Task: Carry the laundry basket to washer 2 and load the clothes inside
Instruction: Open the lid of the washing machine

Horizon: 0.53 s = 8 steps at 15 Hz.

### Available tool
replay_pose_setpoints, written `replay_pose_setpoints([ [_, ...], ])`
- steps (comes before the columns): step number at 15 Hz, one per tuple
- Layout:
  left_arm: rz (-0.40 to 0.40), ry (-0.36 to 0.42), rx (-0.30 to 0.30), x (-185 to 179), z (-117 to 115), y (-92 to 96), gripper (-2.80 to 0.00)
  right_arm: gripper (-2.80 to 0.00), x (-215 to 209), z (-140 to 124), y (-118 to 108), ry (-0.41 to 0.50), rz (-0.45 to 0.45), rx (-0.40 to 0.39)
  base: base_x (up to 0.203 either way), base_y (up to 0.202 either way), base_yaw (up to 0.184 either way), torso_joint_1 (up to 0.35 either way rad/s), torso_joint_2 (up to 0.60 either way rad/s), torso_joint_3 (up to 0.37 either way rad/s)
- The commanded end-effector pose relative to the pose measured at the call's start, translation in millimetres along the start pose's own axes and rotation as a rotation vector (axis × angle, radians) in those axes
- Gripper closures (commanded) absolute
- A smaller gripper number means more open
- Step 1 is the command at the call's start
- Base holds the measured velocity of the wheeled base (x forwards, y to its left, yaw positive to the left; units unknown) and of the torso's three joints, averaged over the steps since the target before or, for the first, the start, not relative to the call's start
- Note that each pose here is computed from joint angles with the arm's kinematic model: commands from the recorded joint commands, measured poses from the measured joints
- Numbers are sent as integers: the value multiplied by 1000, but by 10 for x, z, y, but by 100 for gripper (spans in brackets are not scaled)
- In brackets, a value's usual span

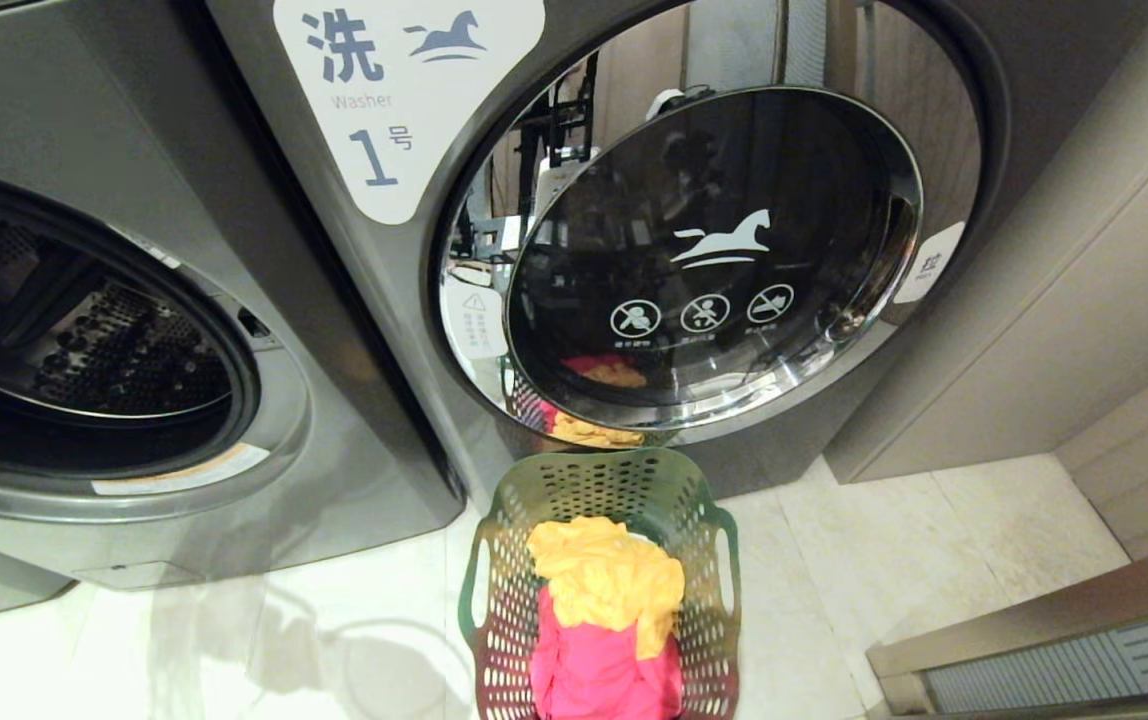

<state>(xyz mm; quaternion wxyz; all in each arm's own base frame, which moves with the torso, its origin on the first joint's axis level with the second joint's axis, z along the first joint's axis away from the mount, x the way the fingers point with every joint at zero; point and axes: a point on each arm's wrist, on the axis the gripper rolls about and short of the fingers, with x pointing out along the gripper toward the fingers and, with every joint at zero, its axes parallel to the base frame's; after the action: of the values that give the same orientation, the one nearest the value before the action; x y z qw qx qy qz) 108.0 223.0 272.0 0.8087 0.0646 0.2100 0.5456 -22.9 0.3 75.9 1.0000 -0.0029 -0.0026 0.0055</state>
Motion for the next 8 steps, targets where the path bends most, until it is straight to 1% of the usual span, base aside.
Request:
replay_pose_setpoints([
  [1,29,15,-13,155,-41,-7,0,0,1,1,0,1,0,0,0,0,0,0,0,0],
  [3,95,11,-43,343,-88,59,0,0,1,1,0,1,0,0,0,0,0,0,0,0],
  [5,153,16,-68,594,-189,162,0,0,1,1,0,1,0,0,0,0,0,0,0,0],
  [7,222,12,-100,810,-257,303,0,0,1,1,0,0,1,0,0,0,0,0,0,0],
  [8,251,8,-117,880,-254,382,0,0,1,1,0,1,0,0,0,0,0,0,0,0],
])
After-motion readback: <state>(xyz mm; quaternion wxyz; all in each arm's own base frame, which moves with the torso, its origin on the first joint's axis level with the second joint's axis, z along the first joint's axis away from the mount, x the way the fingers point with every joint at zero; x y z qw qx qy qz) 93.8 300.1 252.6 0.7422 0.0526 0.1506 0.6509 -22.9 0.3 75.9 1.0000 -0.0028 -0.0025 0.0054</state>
